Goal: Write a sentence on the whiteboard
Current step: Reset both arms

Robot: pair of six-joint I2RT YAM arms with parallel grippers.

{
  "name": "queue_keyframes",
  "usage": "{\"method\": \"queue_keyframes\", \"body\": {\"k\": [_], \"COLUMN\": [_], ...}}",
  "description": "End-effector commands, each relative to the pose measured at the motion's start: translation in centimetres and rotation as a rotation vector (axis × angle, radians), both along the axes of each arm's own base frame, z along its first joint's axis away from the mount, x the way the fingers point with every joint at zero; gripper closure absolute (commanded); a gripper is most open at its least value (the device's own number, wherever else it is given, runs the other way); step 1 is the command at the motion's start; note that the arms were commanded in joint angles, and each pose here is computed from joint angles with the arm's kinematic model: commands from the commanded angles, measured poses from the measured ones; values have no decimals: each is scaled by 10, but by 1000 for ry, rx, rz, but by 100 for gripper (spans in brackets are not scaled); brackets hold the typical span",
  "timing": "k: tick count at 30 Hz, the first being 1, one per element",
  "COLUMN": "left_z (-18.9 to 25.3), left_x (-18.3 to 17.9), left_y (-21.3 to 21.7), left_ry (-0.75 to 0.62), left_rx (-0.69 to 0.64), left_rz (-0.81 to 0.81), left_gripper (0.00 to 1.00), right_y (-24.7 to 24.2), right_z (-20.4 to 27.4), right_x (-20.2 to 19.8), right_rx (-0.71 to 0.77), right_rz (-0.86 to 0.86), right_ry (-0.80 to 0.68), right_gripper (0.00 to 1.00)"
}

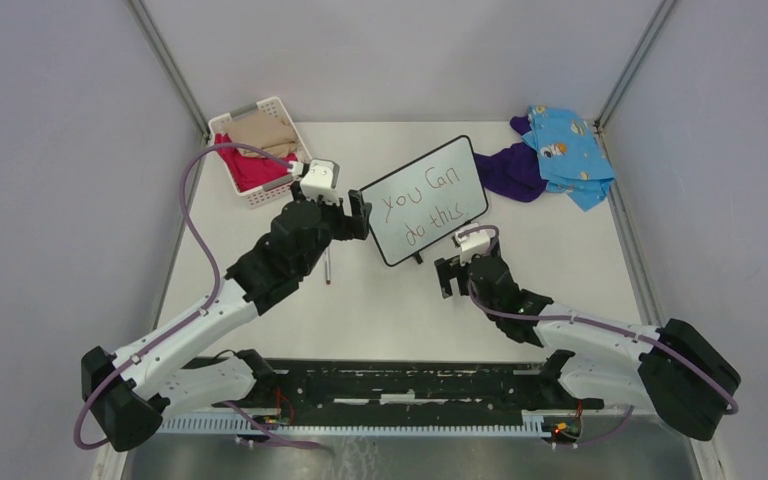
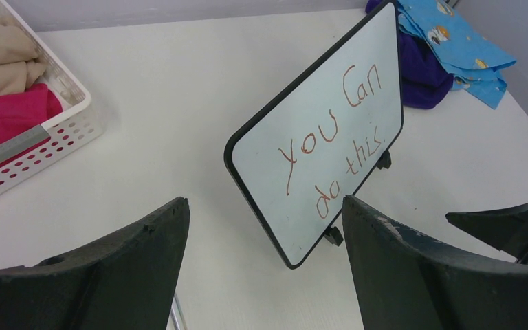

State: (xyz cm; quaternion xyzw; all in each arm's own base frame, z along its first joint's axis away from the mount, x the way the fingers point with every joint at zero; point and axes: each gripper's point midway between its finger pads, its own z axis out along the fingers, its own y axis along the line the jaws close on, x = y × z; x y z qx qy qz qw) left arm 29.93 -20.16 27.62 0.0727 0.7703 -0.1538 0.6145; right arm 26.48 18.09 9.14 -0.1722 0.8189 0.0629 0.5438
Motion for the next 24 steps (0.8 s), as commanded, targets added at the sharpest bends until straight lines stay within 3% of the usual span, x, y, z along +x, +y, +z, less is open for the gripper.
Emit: {"method": "queue_keyframes", "body": {"k": [1, 7, 17, 24], "left_z": [18, 23, 52, 66], "left_x": [2, 3, 5, 3], "left_y": [3, 10, 13, 9], "left_ry": [-65, -73, -78, -96], "left_rx": [-16, -33, -93, -107], "left_rz": [21, 67, 113, 83], "left_gripper": [13, 13, 12, 11], "right_y": [23, 12, -32, -68], "right_z": [27, 69, 248, 334], "right_x": [11, 12, 10, -10], "right_rx": [128, 120, 224, 377], "right_rz": [25, 18, -101, -196], "right_ry": [-52, -159, -534, -688], "right_gripper": [2, 2, 2, 2]}}
